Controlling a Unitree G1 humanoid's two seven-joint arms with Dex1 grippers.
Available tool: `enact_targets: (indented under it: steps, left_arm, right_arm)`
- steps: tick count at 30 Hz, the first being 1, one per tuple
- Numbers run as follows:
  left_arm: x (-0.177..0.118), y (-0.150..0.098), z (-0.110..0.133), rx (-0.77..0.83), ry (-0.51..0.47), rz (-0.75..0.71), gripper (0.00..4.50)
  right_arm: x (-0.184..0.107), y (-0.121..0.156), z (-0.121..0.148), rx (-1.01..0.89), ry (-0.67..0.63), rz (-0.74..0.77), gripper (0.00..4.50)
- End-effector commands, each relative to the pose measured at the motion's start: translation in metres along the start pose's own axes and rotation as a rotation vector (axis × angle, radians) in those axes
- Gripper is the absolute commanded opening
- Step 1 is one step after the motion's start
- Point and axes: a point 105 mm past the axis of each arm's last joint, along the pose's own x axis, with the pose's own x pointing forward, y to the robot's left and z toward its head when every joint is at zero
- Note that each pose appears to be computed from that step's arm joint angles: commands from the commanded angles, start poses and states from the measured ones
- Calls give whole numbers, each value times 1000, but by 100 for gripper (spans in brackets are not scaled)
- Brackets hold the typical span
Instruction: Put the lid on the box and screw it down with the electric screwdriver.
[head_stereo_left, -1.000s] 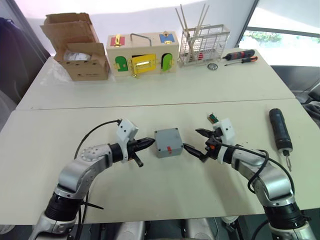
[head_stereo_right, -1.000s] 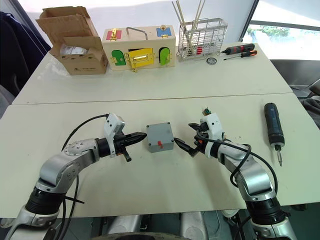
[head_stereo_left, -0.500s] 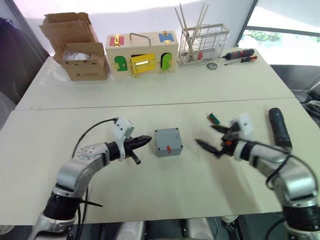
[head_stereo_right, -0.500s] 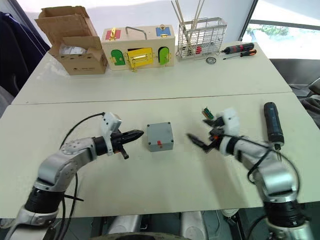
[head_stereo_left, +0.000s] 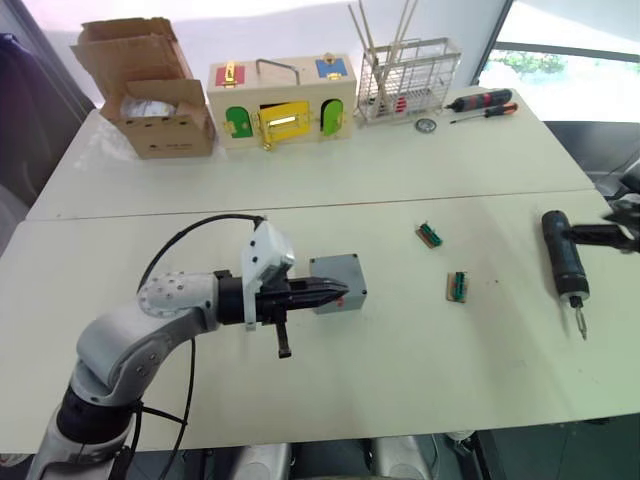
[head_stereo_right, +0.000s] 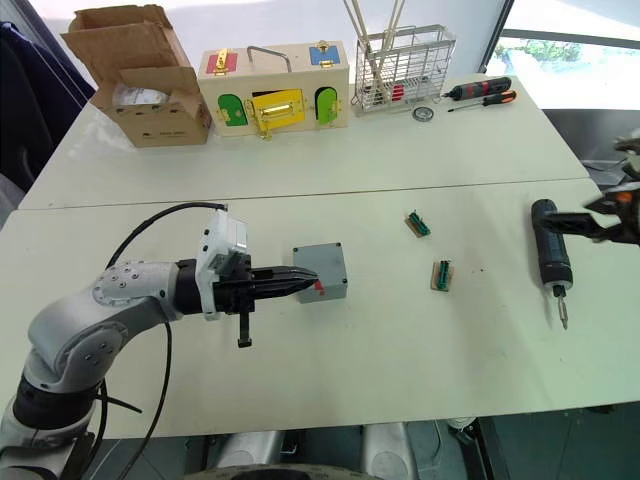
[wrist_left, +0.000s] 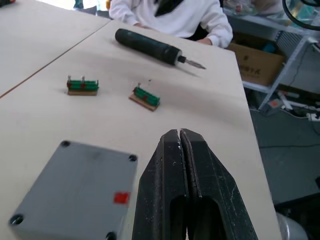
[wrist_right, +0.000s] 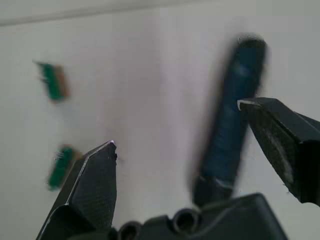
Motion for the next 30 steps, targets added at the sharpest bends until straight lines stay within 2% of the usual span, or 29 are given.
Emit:
enact_targets:
  steps: [1,6,15,21,24,30]
  left_arm:
    - [2,-13,0,7,-1,3,0]
    - [1,-21,-7,-32,11,51,0]
    - [-3,-26,-10,-56,20,115,0]
    - [-8,-25,-17,-78,53,165,0]
    - [-11,-25,-18,-90,54,188,0]
    - [-13,-26,-19,-103,55,212,0]
  right_arm:
    - [6,-5,-7,113,102,72,447]
    - [24,-17,-16,167,198,31,447]
    - [42,-9,-31,160,310,75,447]
    - [73,-8,-35,117,292,-11,447]
    - [81,-8,-34,102,278,-37,381]
    - [89,-3,-36,74,298,-29,196]
